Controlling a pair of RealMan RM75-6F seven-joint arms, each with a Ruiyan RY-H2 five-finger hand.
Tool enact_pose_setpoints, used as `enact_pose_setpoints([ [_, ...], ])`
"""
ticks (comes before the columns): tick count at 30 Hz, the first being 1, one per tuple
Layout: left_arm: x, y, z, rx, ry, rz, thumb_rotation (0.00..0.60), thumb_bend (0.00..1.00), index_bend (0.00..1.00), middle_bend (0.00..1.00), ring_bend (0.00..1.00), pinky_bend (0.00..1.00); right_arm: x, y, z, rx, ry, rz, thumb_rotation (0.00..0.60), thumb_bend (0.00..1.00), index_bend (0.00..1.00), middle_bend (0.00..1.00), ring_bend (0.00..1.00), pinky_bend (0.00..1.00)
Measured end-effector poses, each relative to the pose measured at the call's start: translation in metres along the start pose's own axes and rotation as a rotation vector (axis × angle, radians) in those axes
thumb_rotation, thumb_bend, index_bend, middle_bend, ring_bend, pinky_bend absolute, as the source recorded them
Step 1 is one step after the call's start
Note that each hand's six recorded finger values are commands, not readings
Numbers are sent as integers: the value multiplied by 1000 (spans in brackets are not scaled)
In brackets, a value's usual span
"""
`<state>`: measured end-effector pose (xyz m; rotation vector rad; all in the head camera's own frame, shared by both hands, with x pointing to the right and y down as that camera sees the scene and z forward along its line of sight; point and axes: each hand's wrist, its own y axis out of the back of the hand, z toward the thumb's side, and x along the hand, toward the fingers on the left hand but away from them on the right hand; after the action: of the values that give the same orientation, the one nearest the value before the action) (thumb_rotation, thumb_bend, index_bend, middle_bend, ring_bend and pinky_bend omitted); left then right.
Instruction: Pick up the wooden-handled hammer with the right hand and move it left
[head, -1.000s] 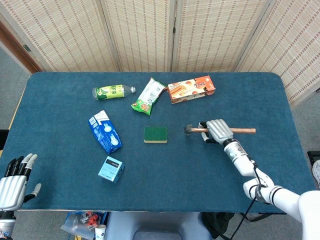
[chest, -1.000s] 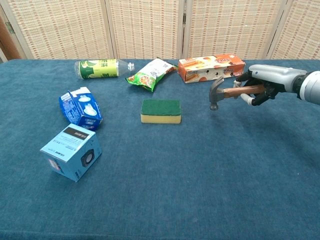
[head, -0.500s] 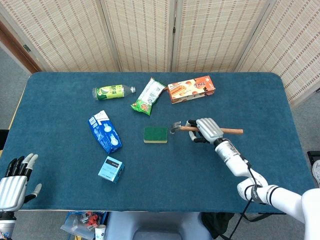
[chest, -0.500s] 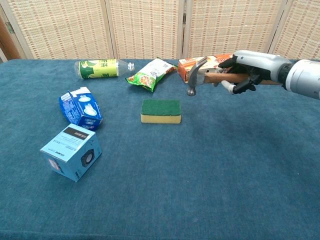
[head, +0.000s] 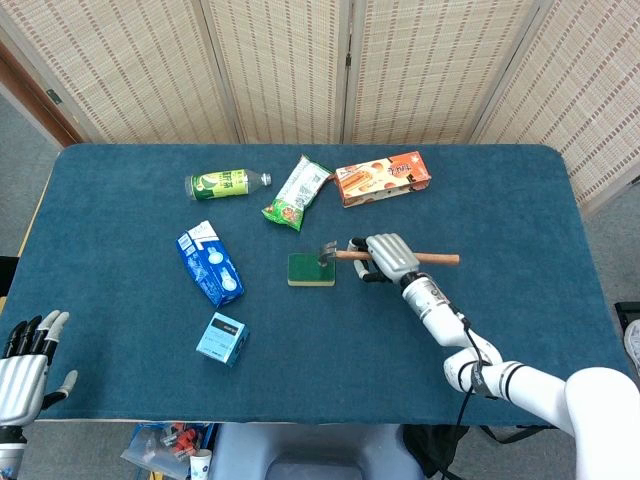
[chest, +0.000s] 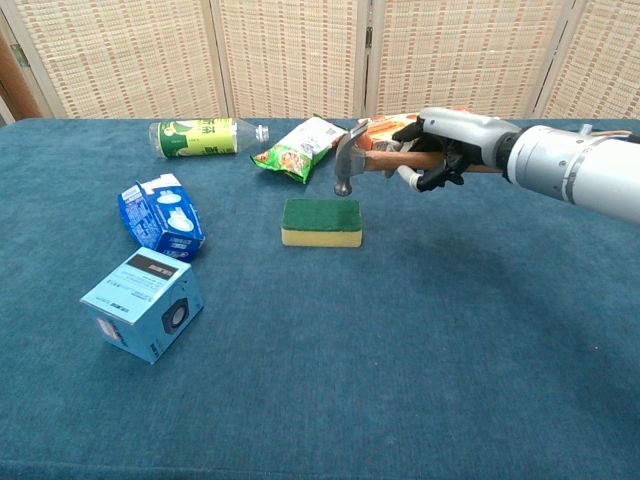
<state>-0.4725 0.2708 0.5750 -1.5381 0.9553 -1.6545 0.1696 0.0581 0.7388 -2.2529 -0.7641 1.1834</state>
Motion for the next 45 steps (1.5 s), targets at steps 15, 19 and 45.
enact_pose_setpoints([
  [15,2,-3,-1,-5,5,-7,600,306,2,0,0,0,-13,-14,1,16,-22,21,600,777,703,819,741,826],
  [19,2,-2,1,-3,0,-5,600,306,2,0,0,0,-9,-1,4,-32,-2,-19,600,777,703,819,741,825],
  [45,4,0,3,3,-6,-15,600,305,2,0,0,0,-7,-11,-5,-15,-8,-35,600,777,715,826,751,825],
])
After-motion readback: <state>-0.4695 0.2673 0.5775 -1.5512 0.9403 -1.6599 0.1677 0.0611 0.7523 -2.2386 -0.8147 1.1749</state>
